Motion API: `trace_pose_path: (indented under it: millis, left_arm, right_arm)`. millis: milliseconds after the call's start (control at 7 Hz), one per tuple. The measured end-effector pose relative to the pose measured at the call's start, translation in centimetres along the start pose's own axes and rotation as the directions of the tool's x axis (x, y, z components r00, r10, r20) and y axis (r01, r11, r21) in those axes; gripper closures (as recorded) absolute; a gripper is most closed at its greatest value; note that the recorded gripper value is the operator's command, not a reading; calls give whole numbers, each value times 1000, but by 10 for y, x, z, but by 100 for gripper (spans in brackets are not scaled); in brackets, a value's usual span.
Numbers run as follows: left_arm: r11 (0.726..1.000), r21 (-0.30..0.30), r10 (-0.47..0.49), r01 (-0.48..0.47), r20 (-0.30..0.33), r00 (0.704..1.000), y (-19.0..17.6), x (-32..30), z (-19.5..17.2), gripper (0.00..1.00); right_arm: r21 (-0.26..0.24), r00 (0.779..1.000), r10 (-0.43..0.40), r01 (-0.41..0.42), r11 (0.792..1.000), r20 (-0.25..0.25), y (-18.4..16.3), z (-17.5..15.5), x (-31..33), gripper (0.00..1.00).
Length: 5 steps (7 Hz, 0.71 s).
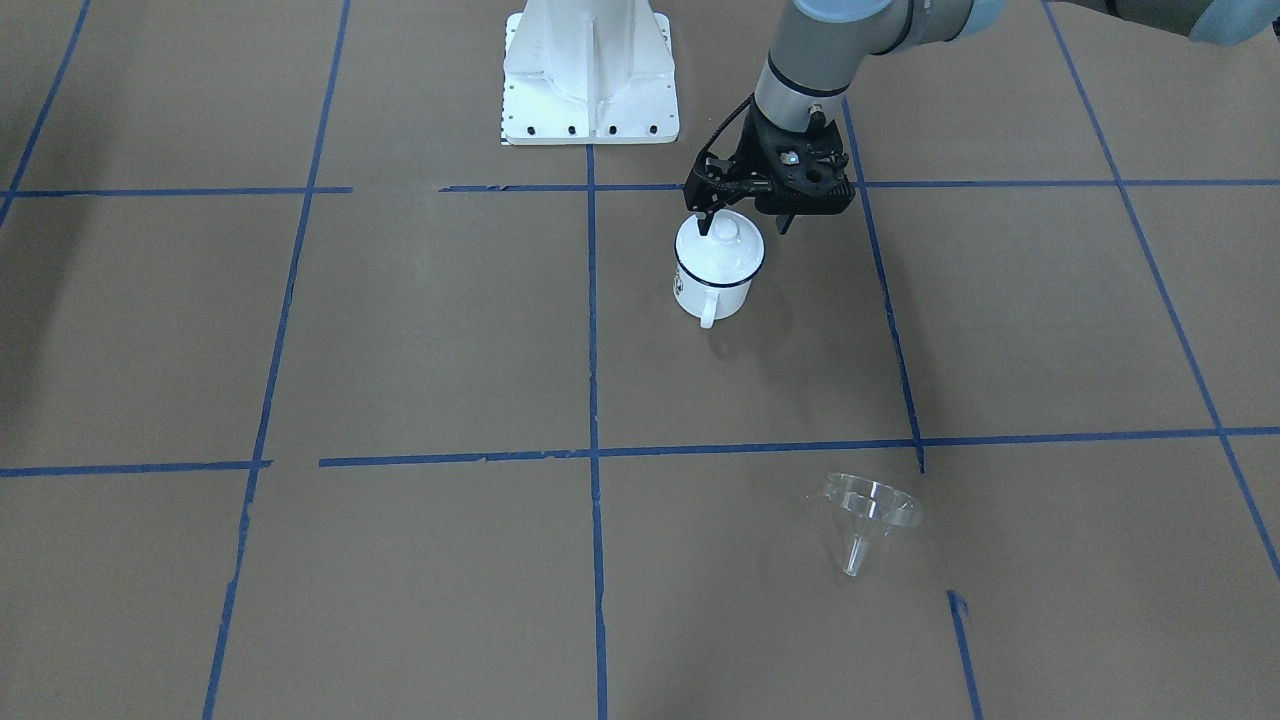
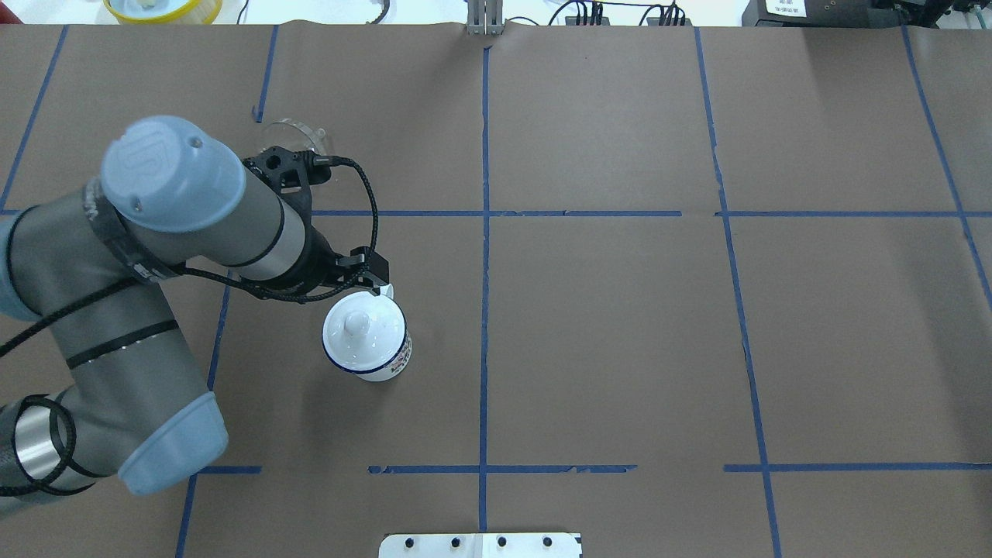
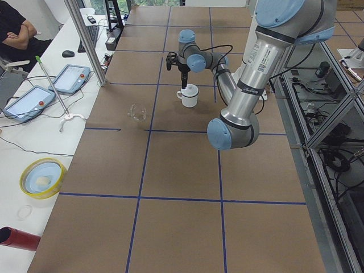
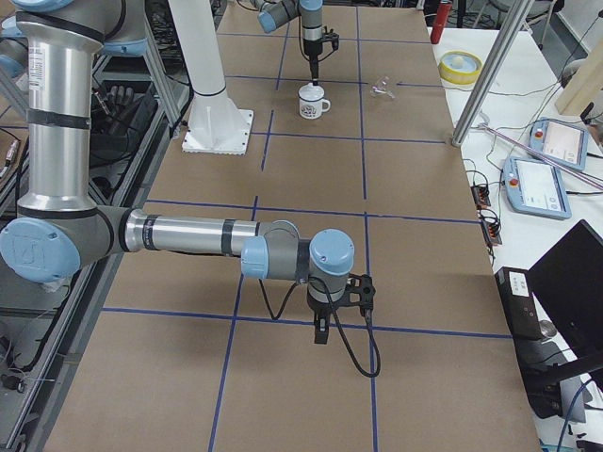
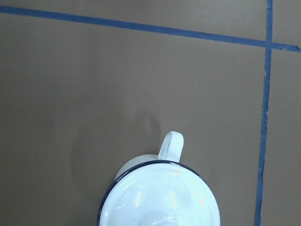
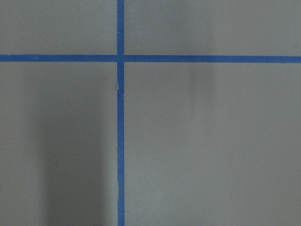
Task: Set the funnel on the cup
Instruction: 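Lower the left gripper and grasp the white mug lid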
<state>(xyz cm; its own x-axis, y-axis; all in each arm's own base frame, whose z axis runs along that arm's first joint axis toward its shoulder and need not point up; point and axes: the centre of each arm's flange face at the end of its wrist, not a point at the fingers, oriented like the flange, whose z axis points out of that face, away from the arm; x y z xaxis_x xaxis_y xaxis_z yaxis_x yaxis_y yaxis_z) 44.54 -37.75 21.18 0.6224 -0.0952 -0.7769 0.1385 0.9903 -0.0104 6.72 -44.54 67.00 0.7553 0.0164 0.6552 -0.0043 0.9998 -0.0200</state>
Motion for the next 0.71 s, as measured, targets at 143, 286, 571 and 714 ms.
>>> trace_pose_path:
  millis: [143, 286, 571, 714]
  left_arm:
    - [1000, 8, -4, 4, 17, 1000, 5, 2, 5, 27]
    - [1000, 12, -12, 11, 26, 1000, 6, 3, 7, 37]
    - [1000, 15, -21, 21, 29, 999, 7, 7, 8, 51]
    - [1000, 15, -23, 22, 28, 999, 6, 10, 9, 61]
  right_arm:
    - [0, 1000, 0, 0, 1000, 0, 0, 0, 0, 0]
    - [0, 1000, 0, 0, 1000, 0, 0, 0, 0, 0]
    - [0, 1000, 0, 0, 1000, 0, 0, 0, 0, 0]
    - [0, 1000, 0, 0, 1000, 0, 0, 0, 0, 0]
